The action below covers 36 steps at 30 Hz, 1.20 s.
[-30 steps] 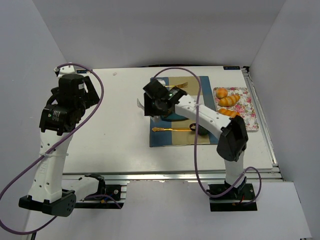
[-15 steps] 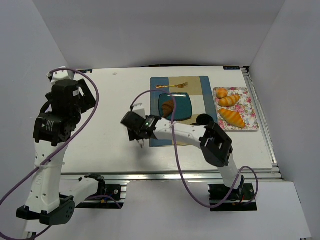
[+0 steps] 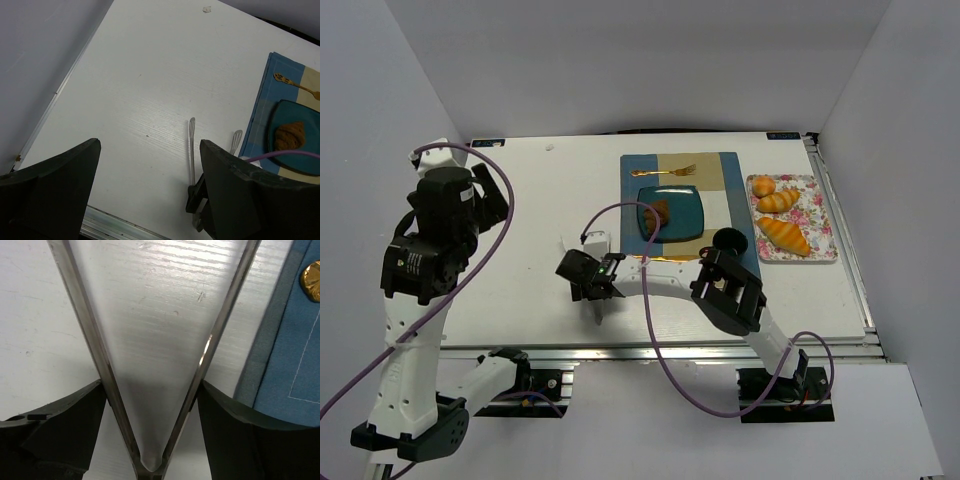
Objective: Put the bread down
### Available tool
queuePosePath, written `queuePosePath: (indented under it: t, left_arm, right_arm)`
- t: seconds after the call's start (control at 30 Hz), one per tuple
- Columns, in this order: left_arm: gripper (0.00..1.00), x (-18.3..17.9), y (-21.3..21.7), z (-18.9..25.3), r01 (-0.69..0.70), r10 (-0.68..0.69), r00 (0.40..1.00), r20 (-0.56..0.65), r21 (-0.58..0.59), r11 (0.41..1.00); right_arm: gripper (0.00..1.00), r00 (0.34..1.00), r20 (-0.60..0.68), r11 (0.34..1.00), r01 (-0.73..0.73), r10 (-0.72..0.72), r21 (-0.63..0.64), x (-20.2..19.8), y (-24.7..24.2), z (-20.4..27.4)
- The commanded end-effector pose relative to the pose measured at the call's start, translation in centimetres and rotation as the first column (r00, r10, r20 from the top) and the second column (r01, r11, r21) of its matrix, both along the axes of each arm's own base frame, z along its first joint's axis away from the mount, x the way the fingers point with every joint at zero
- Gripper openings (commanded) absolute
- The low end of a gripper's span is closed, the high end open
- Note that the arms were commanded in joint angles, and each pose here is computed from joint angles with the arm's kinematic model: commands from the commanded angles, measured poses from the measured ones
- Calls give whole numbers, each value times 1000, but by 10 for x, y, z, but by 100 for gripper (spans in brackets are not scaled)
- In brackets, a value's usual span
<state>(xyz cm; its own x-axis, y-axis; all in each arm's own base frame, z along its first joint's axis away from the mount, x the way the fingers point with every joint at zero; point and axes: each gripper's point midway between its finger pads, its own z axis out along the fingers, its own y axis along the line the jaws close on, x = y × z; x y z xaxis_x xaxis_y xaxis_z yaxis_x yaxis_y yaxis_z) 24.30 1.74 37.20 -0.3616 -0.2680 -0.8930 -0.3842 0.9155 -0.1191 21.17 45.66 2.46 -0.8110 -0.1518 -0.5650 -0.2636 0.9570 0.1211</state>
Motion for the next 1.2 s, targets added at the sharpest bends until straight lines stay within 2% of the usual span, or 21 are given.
queuePosePath:
  t: [0.0,0.13,0.27,0.47,0.57,0.63,0.67,0.83,1.03,1.17]
  left_arm:
    - [92,-5,-1,0,21,-21,1000,-8,10,1000]
    - [92,-3,-1,3,21,-21,1000,-1,10,1000]
    - [93,-3,5,11,-18,18,1000,23,14,1000]
    - [98,-15,26,47,-139,136,982,129,15,990]
    - [98,-18,33,62,-187,183,967,177,4,982]
    - [98,-17,35,63,-206,204,963,179,-7,978]
    - [98,-14,34,61,-209,207,963,170,-7,978]
    - [98,-11,31,51,-218,223,959,173,-50,975]
    - [98,-6,24,20,-216,228,964,140,-95,972]
    - [98,2,12,-1,-175,193,973,125,-146,974]
  right_arm:
    - [78,999,4,999,34,-34,7,0,3,-2]
    - [88,998,63,999,-18,16,30,6,13,38]
    - [89,991,119,995,-71,62,74,11,22,99]
    - [89,990,106,995,-95,90,42,-4,-14,154]
    - [89,988,125,991,-98,86,96,-14,-41,197]
    - [89,990,117,993,-92,83,80,-20,-61,197]
    - [89,990,123,990,-77,62,118,-25,-72,213]
    - [89,995,101,987,-28,12,161,-36,-108,225]
    - [89,980,150,981,102,-127,167,-33,-157,238]
    - [89,972,166,974,133,-165,185,-37,-184,237]
